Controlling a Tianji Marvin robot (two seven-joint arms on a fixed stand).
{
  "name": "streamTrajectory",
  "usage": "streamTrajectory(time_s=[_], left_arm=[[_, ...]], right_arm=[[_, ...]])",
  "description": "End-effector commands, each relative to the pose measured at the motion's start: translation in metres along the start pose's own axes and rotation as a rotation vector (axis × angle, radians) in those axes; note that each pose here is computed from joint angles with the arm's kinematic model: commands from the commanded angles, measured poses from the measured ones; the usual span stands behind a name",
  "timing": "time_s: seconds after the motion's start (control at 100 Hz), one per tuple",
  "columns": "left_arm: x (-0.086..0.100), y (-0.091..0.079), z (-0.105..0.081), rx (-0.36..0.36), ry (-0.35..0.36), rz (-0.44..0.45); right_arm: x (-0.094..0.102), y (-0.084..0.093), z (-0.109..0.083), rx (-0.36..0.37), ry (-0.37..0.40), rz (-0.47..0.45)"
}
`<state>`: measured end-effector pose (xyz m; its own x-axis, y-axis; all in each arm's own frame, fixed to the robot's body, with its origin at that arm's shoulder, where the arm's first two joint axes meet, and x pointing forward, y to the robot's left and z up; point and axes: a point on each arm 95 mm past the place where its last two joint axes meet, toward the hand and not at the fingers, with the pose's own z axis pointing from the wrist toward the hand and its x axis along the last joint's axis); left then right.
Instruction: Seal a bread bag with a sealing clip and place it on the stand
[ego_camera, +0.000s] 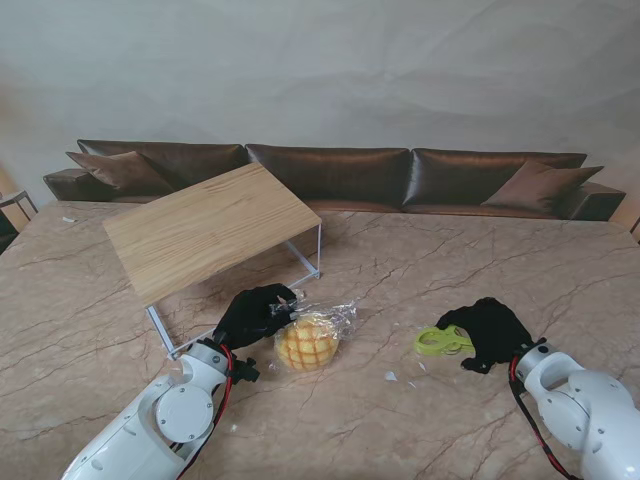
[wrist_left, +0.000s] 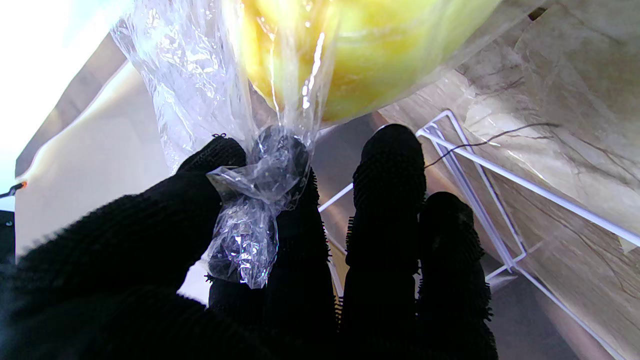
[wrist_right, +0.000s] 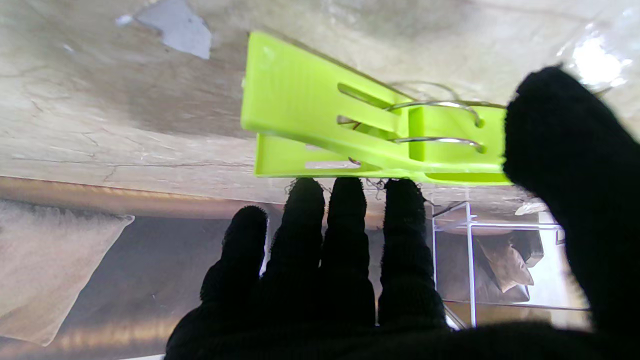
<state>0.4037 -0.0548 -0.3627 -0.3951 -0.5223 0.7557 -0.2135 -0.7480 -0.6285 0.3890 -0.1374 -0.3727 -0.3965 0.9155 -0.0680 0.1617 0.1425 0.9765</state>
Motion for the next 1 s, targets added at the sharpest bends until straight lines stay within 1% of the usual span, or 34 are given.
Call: streamTrajectory(time_s=[0.0, 0.22, 0.4, 0.5, 0.63, 0.73, 0.89, 0.99], left_arm=[[0.001, 0.003, -0.001, -0.005, 0.0, -0.009], [-0.002, 0.002, -0.001, -0.002, -0.006, -0.018], [-0.004, 0.0, -0.002, -0.001, -0.011, -0.022], [-0.005, 0.0, -0.002, -0.004, -0.013, -0.023], [-0.004, 0.001, -0.001, -0.005, -0.009, -0.024], [-0.004, 0.001, -0.001, -0.008, -0.006, -0.024], [-0.004, 0.001, -0.001, -0.007, -0.007, -0.024], [-0.005, 0.002, -0.001, -0.01, -0.009, -0.023]], right_arm=[[0.002, -0.011, 0.0, 0.05, 0.009, -0.006], [0.002, -0.018, 0.007, 0.1, 0.028, -0.015], [0.005, -0.03, 0.01, 0.131, 0.043, -0.014], [0.007, -0.037, 0.014, 0.122, 0.059, -0.049], [0.009, -0.044, 0.018, 0.137, 0.059, -0.043], [0.011, -0.046, 0.022, 0.137, 0.061, -0.056], [0.012, -0.046, 0.029, 0.107, 0.05, -0.091], [0.012, -0.046, 0.032, 0.099, 0.038, -0.083]])
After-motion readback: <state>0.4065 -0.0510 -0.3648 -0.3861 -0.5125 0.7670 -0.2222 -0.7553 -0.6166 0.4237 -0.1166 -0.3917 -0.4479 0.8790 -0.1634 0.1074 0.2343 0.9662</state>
